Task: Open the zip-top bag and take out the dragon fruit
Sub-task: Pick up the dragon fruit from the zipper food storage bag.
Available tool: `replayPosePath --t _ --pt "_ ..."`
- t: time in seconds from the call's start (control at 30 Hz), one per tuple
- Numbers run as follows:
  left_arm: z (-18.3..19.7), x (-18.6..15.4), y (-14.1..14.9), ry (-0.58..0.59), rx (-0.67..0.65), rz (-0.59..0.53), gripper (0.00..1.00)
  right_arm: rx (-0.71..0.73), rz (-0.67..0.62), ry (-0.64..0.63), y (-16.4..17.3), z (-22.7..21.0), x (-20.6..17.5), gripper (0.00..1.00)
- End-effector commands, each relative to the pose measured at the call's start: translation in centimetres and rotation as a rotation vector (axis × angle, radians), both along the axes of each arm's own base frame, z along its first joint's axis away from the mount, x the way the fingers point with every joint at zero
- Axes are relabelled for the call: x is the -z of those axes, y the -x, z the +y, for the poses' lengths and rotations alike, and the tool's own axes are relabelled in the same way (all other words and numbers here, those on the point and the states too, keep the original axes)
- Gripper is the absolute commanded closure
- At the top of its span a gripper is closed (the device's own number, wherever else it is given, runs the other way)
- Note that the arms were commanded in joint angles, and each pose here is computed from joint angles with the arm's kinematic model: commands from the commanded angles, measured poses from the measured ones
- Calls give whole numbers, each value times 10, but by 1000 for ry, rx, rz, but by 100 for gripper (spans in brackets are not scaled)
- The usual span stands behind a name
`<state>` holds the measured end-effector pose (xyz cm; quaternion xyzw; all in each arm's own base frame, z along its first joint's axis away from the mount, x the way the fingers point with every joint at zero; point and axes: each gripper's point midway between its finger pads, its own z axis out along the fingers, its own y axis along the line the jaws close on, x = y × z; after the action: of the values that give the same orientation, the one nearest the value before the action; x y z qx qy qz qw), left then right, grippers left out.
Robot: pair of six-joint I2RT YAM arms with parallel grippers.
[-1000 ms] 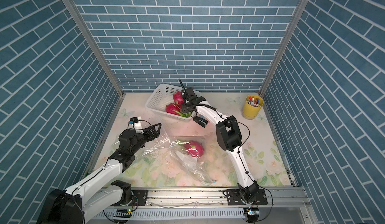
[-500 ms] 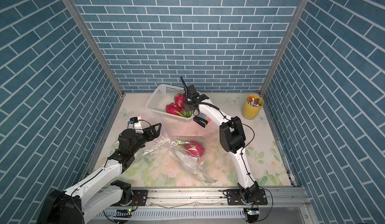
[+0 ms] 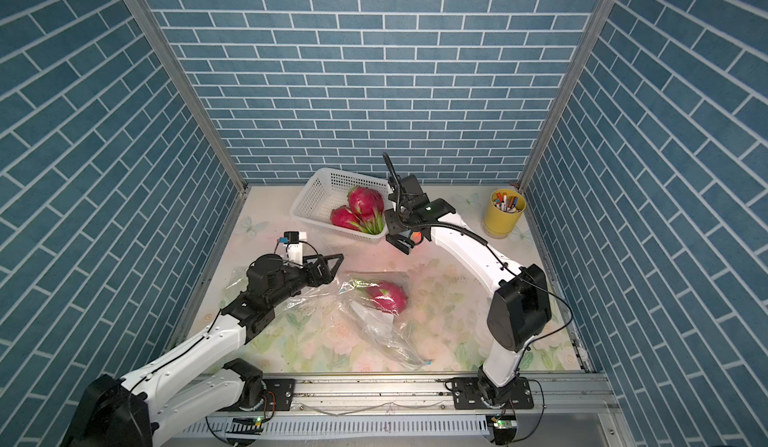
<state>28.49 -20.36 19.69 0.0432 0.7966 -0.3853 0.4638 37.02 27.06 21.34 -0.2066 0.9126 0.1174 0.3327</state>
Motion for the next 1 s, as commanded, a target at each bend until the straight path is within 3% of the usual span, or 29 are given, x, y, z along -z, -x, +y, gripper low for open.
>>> replayPosePath --t 0.0,0.23,0.43,0.53,0.67,0.7,0.97 --pt "-18 17 15 -71 66 44 0 59 38 -16 28 -25 6 47" --pt "-23 84 41 -133 72 253 0 134 124 -58 79 -60 47 40" --pt "-34 110 40 -183 67 300 0 163 134 -119 97 -69 58 37" --pt "-53 105 32 -152 111 281 19 148 136 -134 100 -67 56 37" --pt "-82 90 14 -94 167 241 72 144 129 -129 104 -71 54 38" --pt "-88 87 9 -87 172 233 76 141 130 -128 105 -71 54 38" --pt "-123 64 -42 -74 156 139 80 23 180 -195 125 -56 54 41"
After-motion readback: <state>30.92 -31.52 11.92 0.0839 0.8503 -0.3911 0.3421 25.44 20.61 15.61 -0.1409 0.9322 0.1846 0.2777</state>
